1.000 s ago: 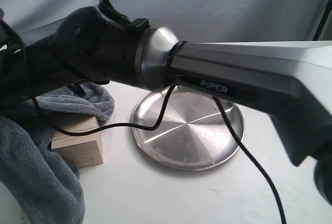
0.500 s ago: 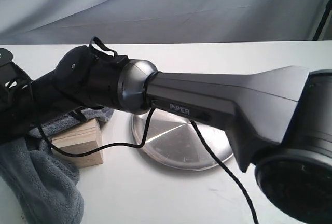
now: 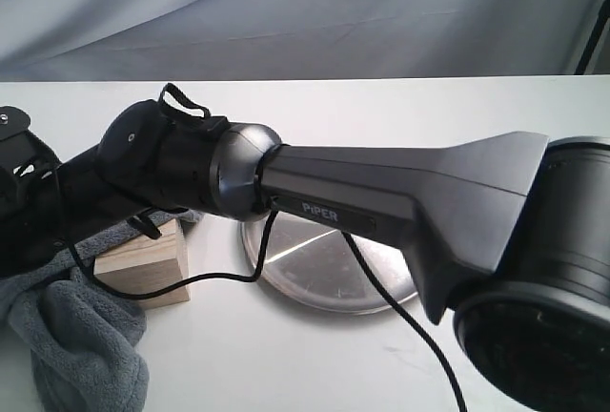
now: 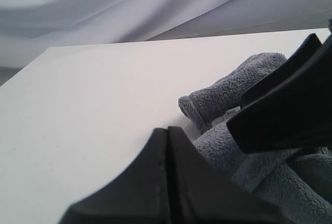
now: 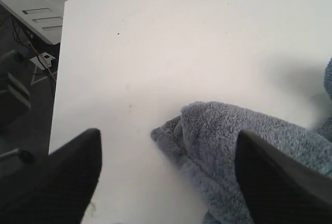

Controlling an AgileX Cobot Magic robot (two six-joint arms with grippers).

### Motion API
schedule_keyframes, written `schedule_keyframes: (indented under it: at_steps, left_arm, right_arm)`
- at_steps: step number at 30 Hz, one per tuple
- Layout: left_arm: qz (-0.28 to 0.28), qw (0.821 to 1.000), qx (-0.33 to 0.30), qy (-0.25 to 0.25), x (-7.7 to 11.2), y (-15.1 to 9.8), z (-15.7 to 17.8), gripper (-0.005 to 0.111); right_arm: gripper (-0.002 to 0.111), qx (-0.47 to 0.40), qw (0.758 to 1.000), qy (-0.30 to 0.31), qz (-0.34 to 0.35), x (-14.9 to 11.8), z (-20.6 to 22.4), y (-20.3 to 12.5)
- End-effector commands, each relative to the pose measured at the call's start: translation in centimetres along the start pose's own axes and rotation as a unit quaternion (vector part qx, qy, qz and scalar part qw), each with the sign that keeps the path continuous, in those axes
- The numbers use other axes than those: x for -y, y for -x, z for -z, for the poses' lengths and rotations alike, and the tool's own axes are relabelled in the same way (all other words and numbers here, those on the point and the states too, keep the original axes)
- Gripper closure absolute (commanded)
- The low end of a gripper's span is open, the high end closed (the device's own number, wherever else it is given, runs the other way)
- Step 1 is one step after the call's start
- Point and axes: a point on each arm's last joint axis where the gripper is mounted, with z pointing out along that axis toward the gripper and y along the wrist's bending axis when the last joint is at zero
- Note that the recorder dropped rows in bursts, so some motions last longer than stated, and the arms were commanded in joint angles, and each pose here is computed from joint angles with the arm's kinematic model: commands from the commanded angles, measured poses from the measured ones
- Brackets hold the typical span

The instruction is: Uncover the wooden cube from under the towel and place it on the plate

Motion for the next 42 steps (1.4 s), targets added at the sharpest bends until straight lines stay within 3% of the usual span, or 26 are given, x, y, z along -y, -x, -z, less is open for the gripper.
schedule_keyframes:
  at_steps: [1, 8, 12, 19, 23, 30, 37, 42]
  left_arm:
    - [0.003, 1.0, 0.002, 0.0, 0.0, -0.1, 0.0, 0.107]
    - [0.003, 1.0, 0.002, 0.0, 0.0, -0.1, 0.0, 0.107]
    - [0.003, 1.0, 0.002, 0.0, 0.0, -0.1, 0.0, 0.107]
    - [0.003, 1.0, 0.002, 0.0, 0.0, -0.1, 0.0, 0.107]
    - [0.003, 1.0, 0.002, 0.0, 0.0, -0.1, 0.0, 0.107]
    - [0.003, 1.0, 0.002, 0.0, 0.0, -0.1, 0.0, 0.107]
    - [0.003, 1.0, 0.002, 0.0, 0.0, -0.1, 0.0, 0.107]
    - [0.003, 1.0, 0.002, 0.0, 0.0, -0.1, 0.0, 0.107]
  right_arm:
    - [0.029, 0.006, 1.0, -0.002, 0.006, -0.2, 0.7, 0.8]
    - [0.029, -0.006, 0.999, -0.044, 0.025, 0.3, 3.0, 2.2]
    - [0.033, -0.009, 0.994, -0.107, -0.032, 2.0, 5.5, 3.3]
    - [0.064, -0.089, 0.959, -0.244, -0.112, 6.3, 9.9, 2.5]
    - [0.075, -0.126, 0.932, -0.271, -0.205, 9.0, 11.7, 1.1]
    - [0.071, -0.076, 0.891, -0.213, -0.394, 13.8, 13.8, -0.1]
    - [0.048, -0.074, 0.882, -0.173, -0.432, 15.8, 12.0, -2.0]
    - [0.046, -0.05, 0.871, -0.147, -0.466, 16.8, 10.1, -3.2]
